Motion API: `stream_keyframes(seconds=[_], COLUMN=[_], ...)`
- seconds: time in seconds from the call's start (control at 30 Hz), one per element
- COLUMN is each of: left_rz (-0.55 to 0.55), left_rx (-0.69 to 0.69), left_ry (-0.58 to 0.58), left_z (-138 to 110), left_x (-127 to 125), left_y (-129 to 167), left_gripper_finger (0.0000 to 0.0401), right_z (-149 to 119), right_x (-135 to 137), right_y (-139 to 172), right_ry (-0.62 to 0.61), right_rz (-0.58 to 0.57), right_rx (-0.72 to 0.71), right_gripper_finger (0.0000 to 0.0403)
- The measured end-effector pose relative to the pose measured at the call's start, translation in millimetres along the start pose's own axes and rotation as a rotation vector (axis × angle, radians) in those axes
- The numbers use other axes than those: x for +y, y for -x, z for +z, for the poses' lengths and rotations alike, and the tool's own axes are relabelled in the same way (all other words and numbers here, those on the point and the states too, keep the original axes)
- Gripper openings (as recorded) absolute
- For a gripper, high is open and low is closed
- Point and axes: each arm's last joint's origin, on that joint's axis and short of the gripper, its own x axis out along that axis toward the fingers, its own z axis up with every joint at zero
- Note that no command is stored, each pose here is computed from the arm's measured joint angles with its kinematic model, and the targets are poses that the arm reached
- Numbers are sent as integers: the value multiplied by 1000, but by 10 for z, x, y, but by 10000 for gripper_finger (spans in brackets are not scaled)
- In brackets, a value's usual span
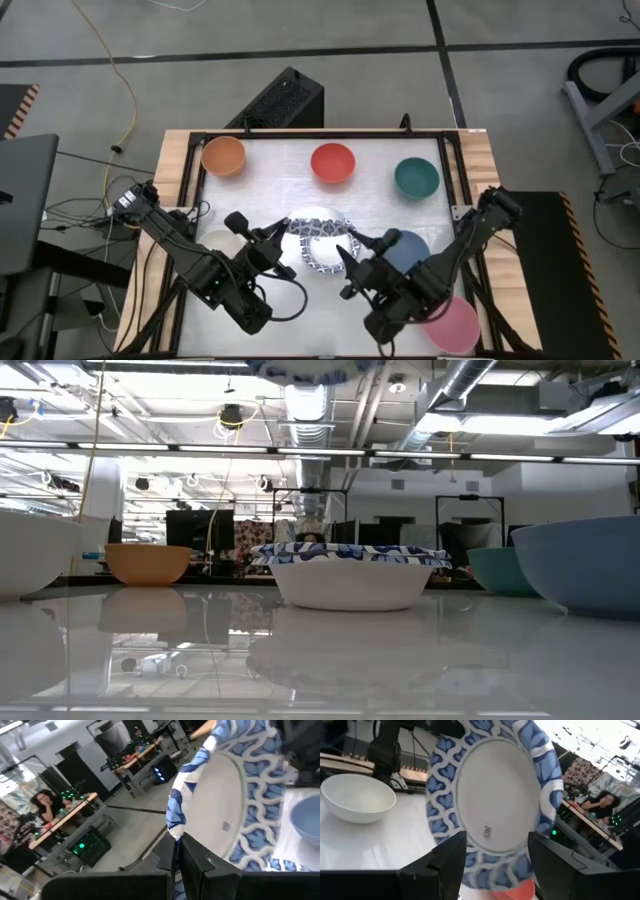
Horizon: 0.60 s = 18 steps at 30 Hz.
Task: Nest bowls inside each other
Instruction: Stack the bottom white pattern bowl into the top white pattern bowl
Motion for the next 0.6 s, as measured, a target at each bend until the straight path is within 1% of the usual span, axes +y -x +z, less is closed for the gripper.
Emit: stream_keyframes(seconds=[0.1, 0.23, 0.4, 0.5, 0.6], left_rz=[-16, -22, -36, -41, -39], left_rx=[11, 15, 24, 27, 25], left_ry=[-14, -16, -28, -29, -35], left_z=[-5, -6, -10, -10, -8], left_x=[-6, -8, -10, -12, -13], left_y=[-1, -1, -1, -1, -1], left_gripper_finger=[0, 0, 0, 0, 0], right_z=[1, 12, 56, 109, 142], right_x=[-4, -8, -86, -171, -246], right_y=[-25, 59, 169, 259, 286], right_ry=[3, 16, 14, -21, -41], right_rz=[-4, 6, 23, 6, 9], right_rx=[4, -13, -32, -63, -68], right_gripper_finger=[233, 233, 233, 233, 233])
